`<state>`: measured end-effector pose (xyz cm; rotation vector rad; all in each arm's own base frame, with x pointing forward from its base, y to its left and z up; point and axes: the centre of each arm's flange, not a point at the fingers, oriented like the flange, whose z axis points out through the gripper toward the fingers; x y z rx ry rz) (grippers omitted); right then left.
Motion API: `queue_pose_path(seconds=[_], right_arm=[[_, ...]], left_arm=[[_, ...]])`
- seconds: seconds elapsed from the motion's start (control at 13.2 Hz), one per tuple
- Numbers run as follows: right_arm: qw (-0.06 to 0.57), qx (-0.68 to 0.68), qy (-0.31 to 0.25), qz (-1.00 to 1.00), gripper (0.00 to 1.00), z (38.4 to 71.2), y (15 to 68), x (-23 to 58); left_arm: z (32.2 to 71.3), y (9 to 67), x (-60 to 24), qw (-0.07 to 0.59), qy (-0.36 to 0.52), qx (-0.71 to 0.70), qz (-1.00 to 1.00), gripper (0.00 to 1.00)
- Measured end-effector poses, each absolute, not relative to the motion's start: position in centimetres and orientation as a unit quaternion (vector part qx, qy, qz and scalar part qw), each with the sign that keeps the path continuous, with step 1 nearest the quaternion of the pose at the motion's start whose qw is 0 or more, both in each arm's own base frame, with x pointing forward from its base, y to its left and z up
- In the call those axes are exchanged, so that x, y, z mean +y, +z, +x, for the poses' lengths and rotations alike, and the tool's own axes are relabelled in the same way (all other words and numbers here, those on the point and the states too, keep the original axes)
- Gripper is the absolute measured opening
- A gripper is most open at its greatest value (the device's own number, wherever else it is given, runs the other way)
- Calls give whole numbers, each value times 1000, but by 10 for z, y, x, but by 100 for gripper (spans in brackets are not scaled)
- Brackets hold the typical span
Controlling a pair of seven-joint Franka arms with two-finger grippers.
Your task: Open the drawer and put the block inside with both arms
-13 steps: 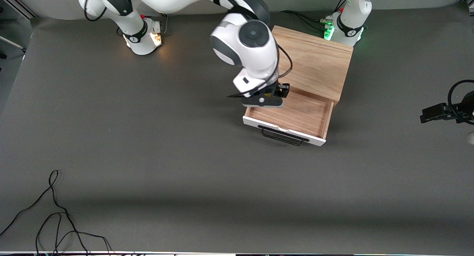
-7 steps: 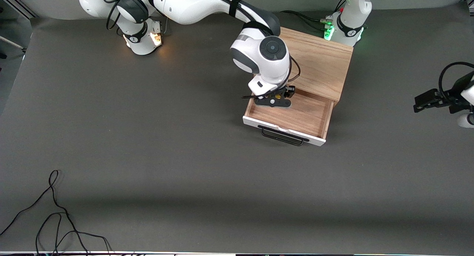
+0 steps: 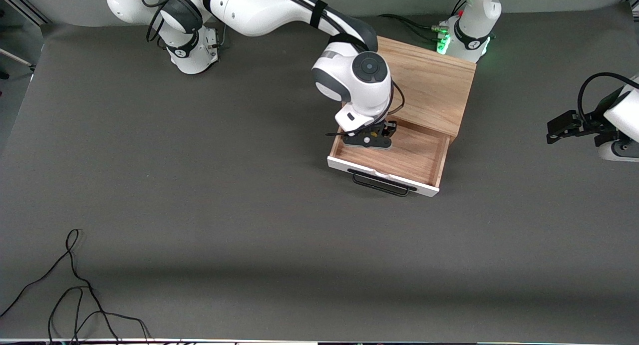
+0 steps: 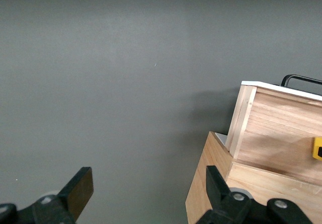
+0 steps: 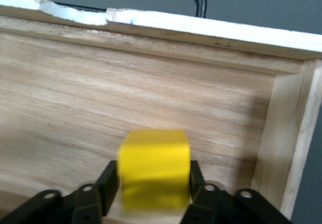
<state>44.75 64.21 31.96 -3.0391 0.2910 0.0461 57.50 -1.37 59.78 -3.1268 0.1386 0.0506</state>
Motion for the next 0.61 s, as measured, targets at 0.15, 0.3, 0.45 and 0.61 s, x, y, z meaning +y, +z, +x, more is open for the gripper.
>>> queue_pose_path(seconds=[0.15,0.3,0.45,0.61], right_arm=[[47,96,13,-994,88,448,323,643],[53,97,8,-994,100,449,331,644],[52,99,5,-994,100,453,347,641],[53,106,-1,-993,100,460,383,630]], left_arm=[[575,597,-22,6,17,52,-999,100],[574,596,-36,9,17,62,-998,100],[574,596,-38,10,17,64,-998,100],[574,596,-32,10,17,59,-998,100]])
